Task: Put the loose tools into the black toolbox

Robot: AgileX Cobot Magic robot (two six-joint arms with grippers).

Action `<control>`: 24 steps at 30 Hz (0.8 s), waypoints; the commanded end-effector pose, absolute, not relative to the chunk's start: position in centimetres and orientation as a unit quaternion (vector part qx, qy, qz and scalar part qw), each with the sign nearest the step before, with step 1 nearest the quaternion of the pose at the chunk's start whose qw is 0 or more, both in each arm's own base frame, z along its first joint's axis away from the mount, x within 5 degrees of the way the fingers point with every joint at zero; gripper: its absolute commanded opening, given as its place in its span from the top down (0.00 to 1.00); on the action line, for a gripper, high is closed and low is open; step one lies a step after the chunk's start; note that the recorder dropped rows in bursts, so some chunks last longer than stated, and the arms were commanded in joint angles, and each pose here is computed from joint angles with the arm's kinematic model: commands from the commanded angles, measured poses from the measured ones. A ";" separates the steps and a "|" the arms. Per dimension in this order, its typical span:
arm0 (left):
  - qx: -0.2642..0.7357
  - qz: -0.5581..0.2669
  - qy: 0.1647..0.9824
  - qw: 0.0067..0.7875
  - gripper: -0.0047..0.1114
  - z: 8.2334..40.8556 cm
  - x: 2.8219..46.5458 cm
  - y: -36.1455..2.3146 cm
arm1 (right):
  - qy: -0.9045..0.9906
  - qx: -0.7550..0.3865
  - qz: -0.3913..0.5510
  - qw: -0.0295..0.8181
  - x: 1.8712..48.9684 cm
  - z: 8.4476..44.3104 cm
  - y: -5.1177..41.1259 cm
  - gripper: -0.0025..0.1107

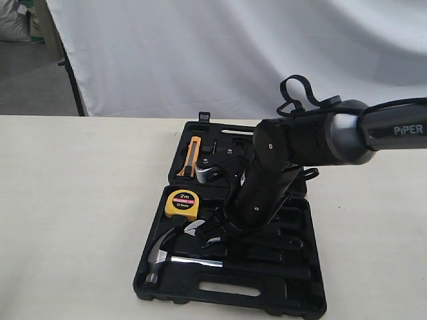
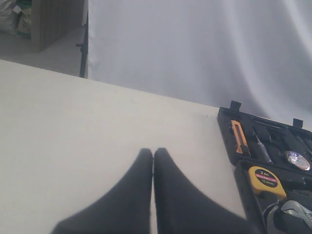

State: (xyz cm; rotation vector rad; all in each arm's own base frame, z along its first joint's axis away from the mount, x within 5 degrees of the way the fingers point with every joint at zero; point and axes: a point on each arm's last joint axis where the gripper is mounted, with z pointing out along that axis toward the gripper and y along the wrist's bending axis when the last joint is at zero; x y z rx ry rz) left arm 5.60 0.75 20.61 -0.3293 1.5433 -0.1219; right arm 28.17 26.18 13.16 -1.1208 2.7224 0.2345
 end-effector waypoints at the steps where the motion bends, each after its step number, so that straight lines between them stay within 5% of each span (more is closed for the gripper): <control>1: -0.156 -0.046 0.687 0.708 0.95 20.8 5.5 0.9 | 0.919 -0.381 0.068 0.077 28.2 10.8 25.8 0.98; 24: -0.156 -0.046 0.687 0.708 0.95 20.8 5.5 0.9 | 0.918 -0.381 0.068 0.080 28.2 10.8 25.8 0.98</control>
